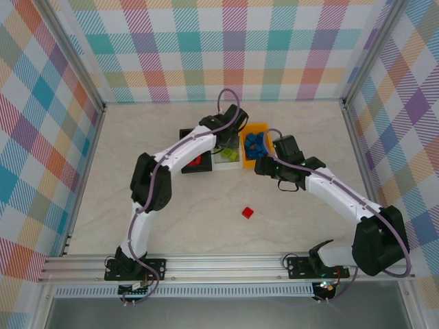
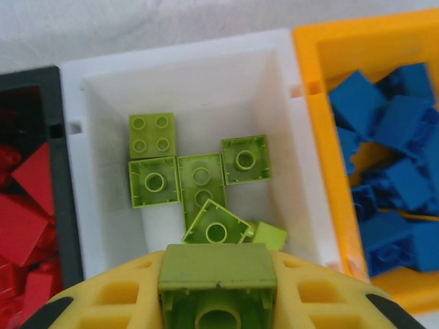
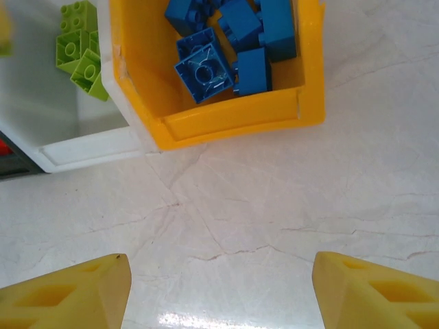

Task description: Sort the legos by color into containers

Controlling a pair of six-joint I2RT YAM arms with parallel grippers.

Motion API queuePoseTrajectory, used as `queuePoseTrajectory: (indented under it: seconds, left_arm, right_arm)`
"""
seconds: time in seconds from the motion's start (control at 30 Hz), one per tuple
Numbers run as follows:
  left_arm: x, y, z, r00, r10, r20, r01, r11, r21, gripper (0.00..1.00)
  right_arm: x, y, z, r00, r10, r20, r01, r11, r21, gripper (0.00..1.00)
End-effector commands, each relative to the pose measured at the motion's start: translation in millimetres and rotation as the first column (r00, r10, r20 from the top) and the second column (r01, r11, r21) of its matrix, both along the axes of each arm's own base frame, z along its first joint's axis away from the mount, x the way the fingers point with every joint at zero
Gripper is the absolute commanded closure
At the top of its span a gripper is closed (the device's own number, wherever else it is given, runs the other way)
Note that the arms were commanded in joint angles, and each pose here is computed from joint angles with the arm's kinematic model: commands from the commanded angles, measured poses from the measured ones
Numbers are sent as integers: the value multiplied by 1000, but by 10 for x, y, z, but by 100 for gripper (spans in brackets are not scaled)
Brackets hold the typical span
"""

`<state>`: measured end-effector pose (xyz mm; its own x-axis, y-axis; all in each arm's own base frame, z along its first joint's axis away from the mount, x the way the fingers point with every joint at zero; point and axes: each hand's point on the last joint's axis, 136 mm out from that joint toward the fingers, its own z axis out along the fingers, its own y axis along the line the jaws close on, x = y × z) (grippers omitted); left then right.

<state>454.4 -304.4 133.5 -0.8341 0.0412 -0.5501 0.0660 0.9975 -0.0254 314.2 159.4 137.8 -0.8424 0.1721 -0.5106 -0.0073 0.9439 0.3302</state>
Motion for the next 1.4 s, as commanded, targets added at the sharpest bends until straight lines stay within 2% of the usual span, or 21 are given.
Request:
queuePoseTrajectory:
  seconds: [0.0, 0.17, 0.4, 0.53, 0.63, 0.73, 0.97, 1.17, 1.23, 1.37]
  left_arm:
    - [54, 125, 5, 998, 44, -34, -42, 997, 63, 59]
    - [82, 28, 42, 998, 30, -49, -29, 999, 23, 28]
    - [-143, -57, 769, 998, 7, 59, 2, 989, -147, 0]
    - [-496, 106, 1122, 992, 12, 124, 17, 973, -230, 0]
    - [-813, 396, 1207, 988, 45, 148, -4, 965, -264, 0]
    - [-1120, 743, 1196, 982, 88, 164, -42, 963, -267, 0]
    - [-1699, 1367, 890, 981, 154, 119, -127, 970, -208, 0]
    - [-1888, 1653, 722, 972, 210, 104, -186, 962, -201, 0]
    - [-1902, 1689, 714, 971, 217, 101, -194, 960, -201, 0]
    - [-1911, 1736, 746, 969, 223, 105, -201, 961, -188, 0]
  right_arm:
    - [-121, 16, 12, 999, 31, -16, -30, 999, 29, 29]
    - [-255, 81, -69, 995, 86, -48, -84, 995, 53, 29]
    - [-556, 420, -252, 954, 272, -125, -261, 961, 95, 28]
    - [-779, 584, -483, 913, 359, -192, -360, 932, 31, 27]
    - [-895, 659, -693, 885, 395, -247, -411, 912, -14, 27]
    - [-963, 715, -884, 862, 412, -295, -447, 893, -59, 27]
    - [-1147, 733, -1152, 828, 419, -372, -507, 843, -180, 30]
    - [-1315, 760, -1200, 813, 425, -398, -534, 816, -220, 44]
    - [-1324, 776, -1210, 814, 422, -399, -535, 811, -235, 51]
    - [-1271, 818, -1199, 829, 410, -381, -519, 817, -249, 60]
